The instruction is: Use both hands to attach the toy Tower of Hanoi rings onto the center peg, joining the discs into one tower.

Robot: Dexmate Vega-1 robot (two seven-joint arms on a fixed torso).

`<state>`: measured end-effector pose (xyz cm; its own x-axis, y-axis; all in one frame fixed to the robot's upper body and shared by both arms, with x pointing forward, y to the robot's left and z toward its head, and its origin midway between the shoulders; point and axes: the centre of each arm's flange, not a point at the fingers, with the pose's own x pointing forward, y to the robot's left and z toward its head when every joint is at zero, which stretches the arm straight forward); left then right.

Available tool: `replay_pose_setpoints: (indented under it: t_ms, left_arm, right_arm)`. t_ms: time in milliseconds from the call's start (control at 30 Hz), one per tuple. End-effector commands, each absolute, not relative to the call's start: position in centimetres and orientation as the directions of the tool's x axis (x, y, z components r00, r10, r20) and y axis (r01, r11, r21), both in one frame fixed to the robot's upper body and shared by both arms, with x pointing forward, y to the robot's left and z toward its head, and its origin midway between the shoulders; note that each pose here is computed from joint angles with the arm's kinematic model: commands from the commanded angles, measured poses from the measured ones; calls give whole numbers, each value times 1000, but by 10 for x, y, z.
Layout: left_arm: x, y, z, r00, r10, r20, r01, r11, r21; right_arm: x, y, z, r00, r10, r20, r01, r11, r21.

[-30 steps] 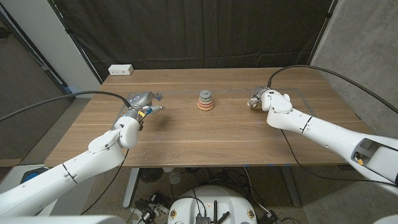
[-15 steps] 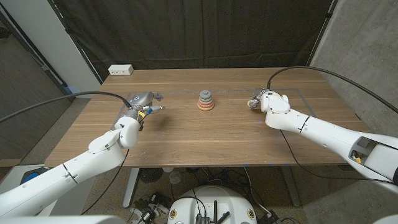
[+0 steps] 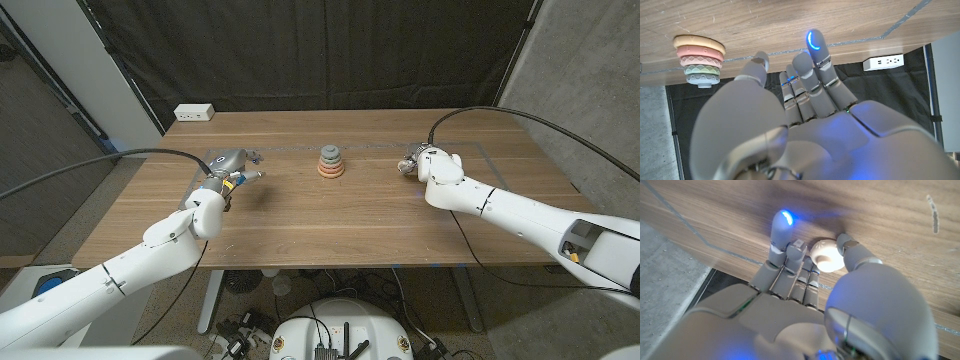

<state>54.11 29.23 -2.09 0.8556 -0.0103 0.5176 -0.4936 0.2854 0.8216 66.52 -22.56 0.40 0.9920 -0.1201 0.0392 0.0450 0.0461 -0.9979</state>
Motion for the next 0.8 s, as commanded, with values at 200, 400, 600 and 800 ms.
replay_pose_setpoints:
  t_ms: [200, 400, 600, 800]
  left_arm:
    - [541, 293, -24, 860, -6, 510, -486, 293, 824]
    - [540, 294, -25, 861, -3, 509, -486, 294, 823]
    - [540, 293, -24, 861, -5, 509, -485, 292, 824]
    - [539, 292, -23, 860, -9, 511, -487, 291, 824]
  right_arm:
    - [670, -223, -8, 992, -125, 2, 9, 60, -998]
    - [671, -224, -9, 992, -126, 13, 22, 75, -997]
    - [671, -226, -12, 992, -115, 47, 58, 94, -994]
    - [670, -228, -15, 991, -107, 76, 87, 109, -990]
